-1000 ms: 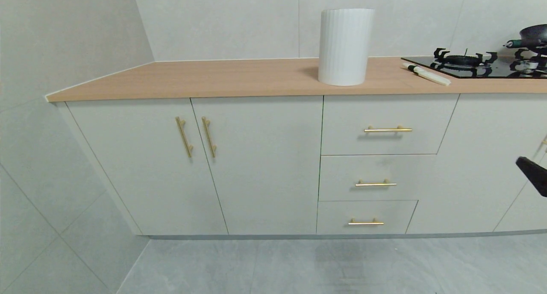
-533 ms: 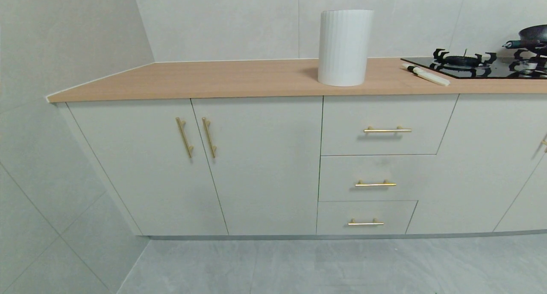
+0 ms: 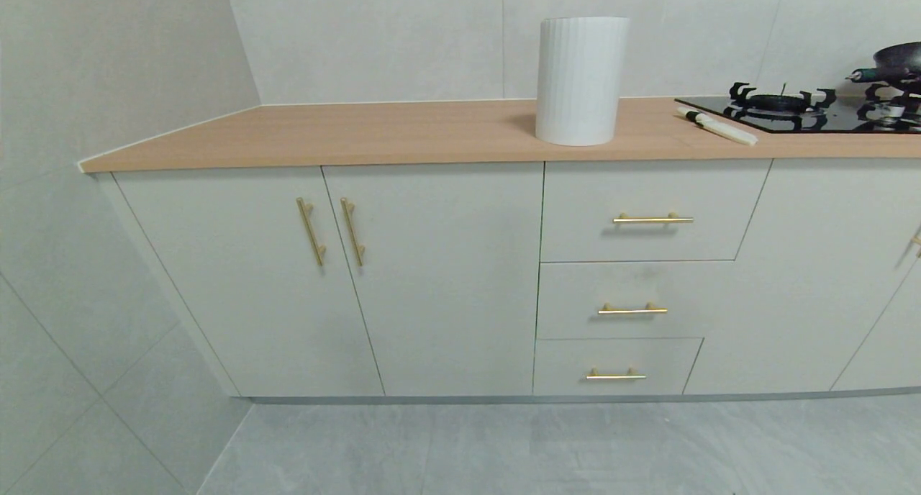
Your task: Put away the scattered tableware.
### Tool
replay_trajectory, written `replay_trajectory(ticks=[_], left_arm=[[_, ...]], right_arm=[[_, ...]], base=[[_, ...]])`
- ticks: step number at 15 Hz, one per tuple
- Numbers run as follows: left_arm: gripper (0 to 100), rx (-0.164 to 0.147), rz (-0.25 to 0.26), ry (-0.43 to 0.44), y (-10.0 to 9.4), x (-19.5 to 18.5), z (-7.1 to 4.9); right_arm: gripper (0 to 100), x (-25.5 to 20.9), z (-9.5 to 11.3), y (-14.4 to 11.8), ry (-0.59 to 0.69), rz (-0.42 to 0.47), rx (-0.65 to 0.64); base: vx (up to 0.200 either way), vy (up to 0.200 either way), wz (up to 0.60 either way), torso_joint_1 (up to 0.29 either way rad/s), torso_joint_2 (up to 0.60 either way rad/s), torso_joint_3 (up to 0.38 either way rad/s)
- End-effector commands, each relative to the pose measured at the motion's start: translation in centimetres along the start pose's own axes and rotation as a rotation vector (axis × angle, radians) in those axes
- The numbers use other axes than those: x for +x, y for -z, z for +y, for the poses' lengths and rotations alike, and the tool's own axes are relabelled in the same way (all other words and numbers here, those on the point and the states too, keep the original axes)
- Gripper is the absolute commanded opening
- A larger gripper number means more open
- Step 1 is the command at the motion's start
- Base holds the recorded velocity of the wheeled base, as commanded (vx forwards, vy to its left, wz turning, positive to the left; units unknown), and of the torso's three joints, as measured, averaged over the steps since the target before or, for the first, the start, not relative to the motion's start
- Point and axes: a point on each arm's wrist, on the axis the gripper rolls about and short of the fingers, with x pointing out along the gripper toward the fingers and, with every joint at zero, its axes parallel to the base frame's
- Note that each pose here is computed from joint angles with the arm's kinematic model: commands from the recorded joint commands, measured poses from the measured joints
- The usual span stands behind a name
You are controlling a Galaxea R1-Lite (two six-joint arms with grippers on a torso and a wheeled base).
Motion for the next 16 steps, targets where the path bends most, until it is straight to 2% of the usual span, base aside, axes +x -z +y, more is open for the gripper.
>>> replay_trajectory(ticks=[1,2,7,8,16], left_arm=[[100,0.000,0.001,-0.002,-0.03,0.01,0.00],[100,0.000,0.001,-0.002,-0.03,0.01,0.00],[100,0.000,0.001,-0.002,-0.03,0.01,0.00],[100,0.012,0.002,0.000,0.02,0.02,0.00],[100,0.003,0.004,0.000,0.03,0.02,0.00]], right_arm=[[100,0.48,0.32,2.50,-0.069,0.063,-0.003],[100,0.43,0.37,3.11,-0.078,0.124,-0.003],[100,0.41,0.37,3.14,-0.071,0.128,0.054],[100,0.43,0.36,3.14,-0.069,0.130,0.067],[100,0.43,0.35,3.14,-0.064,0.130,0.066]], base=[[0.000,0.000,0.00,0.000,0.00,0.000],[0.000,0.000,0.00,0.000,0.00,0.000],[0.000,0.000,0.00,0.000,0.00,0.000],[0.000,0.000,0.00,0.000,0.00,0.000],[0.000,0.000,0.00,0.000,0.00,0.000]])
